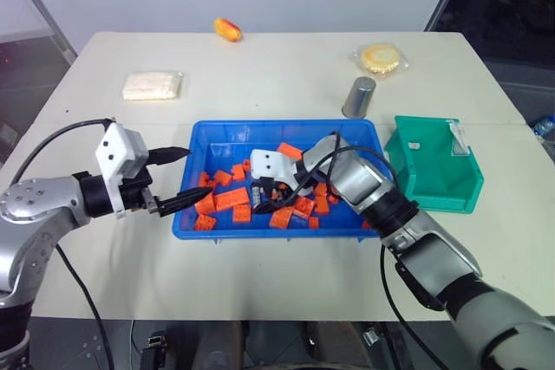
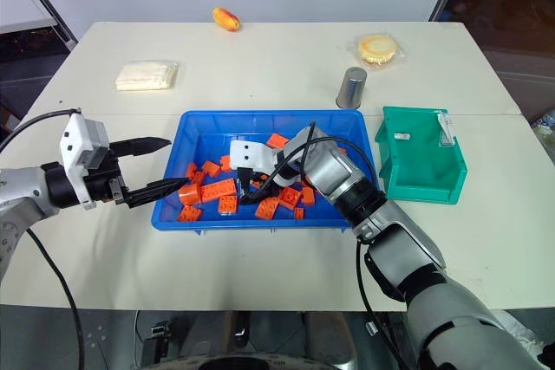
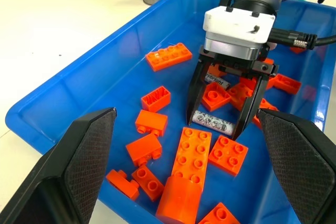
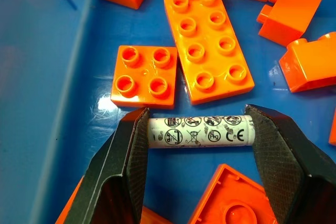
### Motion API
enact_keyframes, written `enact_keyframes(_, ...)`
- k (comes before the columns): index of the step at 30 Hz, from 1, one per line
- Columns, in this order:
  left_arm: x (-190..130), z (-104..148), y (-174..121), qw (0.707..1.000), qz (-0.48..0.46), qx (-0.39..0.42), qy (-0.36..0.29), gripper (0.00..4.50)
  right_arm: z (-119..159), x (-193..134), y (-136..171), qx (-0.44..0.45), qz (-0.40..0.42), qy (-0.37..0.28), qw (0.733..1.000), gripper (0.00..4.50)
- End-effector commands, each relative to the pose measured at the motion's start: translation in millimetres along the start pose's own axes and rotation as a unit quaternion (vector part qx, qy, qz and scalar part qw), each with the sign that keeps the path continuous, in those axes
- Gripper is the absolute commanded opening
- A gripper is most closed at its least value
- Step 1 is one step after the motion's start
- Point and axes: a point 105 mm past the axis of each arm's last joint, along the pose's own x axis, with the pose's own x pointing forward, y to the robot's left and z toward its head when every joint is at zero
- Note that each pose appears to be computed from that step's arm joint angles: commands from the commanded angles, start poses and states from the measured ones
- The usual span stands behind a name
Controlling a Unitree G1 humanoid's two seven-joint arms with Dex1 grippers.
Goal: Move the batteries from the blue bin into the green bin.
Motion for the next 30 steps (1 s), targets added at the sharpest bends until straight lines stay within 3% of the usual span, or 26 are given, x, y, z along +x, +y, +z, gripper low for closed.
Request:
enact_keyframes(1,-2,9,-2,1.0,-0.007,0.016,-0.012,4.5,47,-43,-30,-0.034,-0.075,-0.06,0.995,2.23)
enact_keyframes(4,-1,11,-4,1.0,-0.021,0.019,-0.012,4.5,72,-89,-47,-0.038,-0.135,-0.096,0.985,2.23)
enact_keyframes(7,10,15,-8,0.998,-0.051,0.026,-0.02,4.5,72,-138,-52,-0.029,-0.187,-0.099,0.977,2.23)
enact_keyframes(16,53,51,1,0.987,-0.117,0.038,-0.108,4.5,-21,-249,-32,0.069,-0.34,0.042,0.937,2.23)
enact_keyframes(24,77,60,7,0.977,-0.161,0.029,-0.133,4.5,-68,-310,-6,0.147,-0.433,0.102,0.883,2.23)
enact_keyframes(30,79,58,13,0.978,-0.162,0.031,-0.129,4.5,-98,-304,18,0.191,-0.418,0.127,0.879,2.23)
